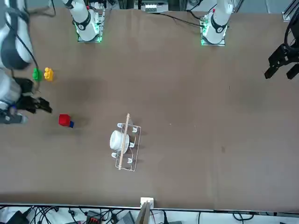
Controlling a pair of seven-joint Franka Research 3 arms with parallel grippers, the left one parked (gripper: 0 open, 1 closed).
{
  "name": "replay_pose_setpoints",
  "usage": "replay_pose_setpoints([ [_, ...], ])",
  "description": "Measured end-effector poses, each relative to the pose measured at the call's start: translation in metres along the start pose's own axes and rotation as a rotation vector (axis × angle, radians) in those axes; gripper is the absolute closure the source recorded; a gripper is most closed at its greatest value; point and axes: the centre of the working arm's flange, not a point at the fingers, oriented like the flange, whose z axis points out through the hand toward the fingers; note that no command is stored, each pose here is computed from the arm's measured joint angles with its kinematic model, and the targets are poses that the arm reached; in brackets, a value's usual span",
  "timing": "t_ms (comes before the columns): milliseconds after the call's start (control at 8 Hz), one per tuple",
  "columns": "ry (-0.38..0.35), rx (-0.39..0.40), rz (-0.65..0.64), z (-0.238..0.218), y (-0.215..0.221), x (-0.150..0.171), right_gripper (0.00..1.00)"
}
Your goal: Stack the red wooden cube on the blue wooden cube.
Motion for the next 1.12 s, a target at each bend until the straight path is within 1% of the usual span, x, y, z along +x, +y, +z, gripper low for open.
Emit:
replay_pose_setpoints([
  [125,0.023,-0.002,0.001,-0.04,0.0,-0.004,0.0],
  [375,0.078,-0.006,0.003,-0.077,0.001,-0.008,0.0],
  [500,0.095,-0.006,-0.002,-0.094,-0.002,-0.017,0.0],
  [625,0.076,-0.003,-0.011,-0.102,-0.008,-0.027,0.0],
  [875,0.021,0.0,-0.022,-0.095,-0.016,-0.033,0.0],
  [1125,-0.007,-0.045,-0.01,-0.079,-0.012,-0.032,0.0],
])
